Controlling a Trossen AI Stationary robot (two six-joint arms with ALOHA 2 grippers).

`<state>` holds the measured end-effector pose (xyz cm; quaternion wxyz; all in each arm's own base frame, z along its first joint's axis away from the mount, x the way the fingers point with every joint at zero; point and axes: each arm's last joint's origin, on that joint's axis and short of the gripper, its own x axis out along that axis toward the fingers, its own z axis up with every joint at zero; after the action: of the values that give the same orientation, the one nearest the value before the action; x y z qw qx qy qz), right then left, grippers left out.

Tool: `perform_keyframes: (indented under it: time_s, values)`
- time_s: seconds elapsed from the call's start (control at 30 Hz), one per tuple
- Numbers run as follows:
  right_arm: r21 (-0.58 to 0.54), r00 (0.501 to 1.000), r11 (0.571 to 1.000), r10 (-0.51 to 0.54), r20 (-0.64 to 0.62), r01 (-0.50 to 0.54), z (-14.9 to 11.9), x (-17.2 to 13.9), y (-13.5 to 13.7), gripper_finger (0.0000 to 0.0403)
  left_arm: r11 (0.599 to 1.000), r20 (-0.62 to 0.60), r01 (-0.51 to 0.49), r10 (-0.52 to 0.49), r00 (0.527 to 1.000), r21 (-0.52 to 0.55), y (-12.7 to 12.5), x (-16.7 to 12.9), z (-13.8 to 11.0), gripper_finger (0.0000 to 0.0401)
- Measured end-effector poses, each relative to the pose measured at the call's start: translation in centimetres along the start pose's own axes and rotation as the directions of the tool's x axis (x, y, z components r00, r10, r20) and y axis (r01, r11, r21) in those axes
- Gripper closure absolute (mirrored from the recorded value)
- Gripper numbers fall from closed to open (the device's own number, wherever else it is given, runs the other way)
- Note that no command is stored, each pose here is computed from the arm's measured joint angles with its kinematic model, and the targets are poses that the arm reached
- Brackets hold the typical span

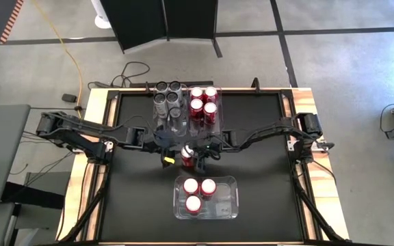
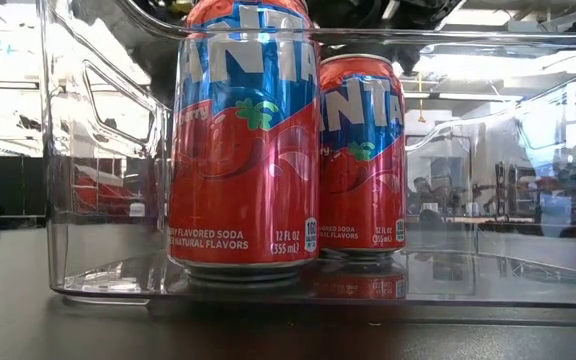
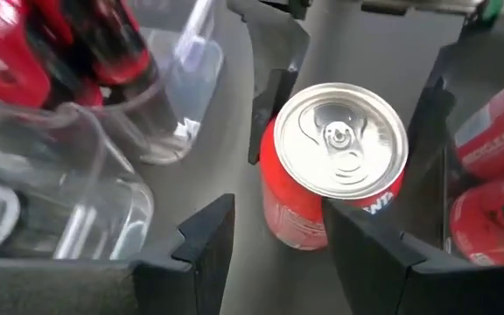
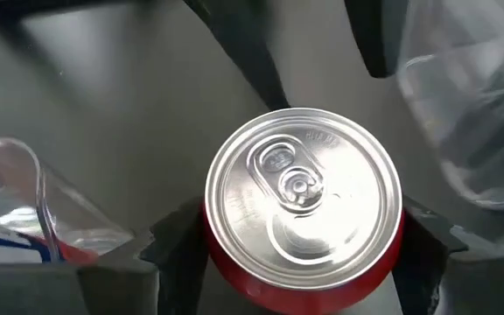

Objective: Sort soda cans
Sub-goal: Put the orange soda can into the bottom center transparent bin

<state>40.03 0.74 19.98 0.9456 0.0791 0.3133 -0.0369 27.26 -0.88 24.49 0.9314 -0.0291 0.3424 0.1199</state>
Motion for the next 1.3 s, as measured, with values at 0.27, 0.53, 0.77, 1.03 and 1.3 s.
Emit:
perform_keyframes:
  time_s: [0.27, 0.53, 0.77, 1.03, 1.3]
  values:
    - [0.039, 0.980, 0.991, -0.136, 0.148, 0.131, 4.3, -7.1, 0.5, 0.0131, 0.998, 0.125, 0.033, -0.026, 0.992, -0.059, 0.8, -4.5, 2.0, 0.0227]
    - [0.178, 0.940, 0.980, -0.144, 0.308, 0.092, 7.1, -15.8, 2.9, 0.0131, 0.999, 0.298, 0.037, -0.042, 0.954, 0.023, 2.0, -9.3, 2.9, 0.0227]
    - [0.171, 0.930, 0.976, 0.066, 0.362, -0.136, 6.3, -19.3, 8.1, 0.0132, 0.997, 0.329, 0.022, -0.043, 0.943, 0.068, 2.4, -10.8, 2.7, 0.0227]
    - [0.264, 0.925, 0.933, 0.140, 0.354, -0.243, 3.5, -20.4, 14.4, 0.0132, 0.995, 0.271, 0.089, -0.071, 0.960, -0.052, 2.0, -10.4, 2.2, 0.0227]
    - [0.267, 0.966, 0.941, 0.154, 0.207, -0.207, -0.3, -17.1, 18.4, 0.0132, 0.947, 0.320, 0.211, -0.128, 0.939, -0.242, 0.2, -11.1, 2.3, 0.0227]
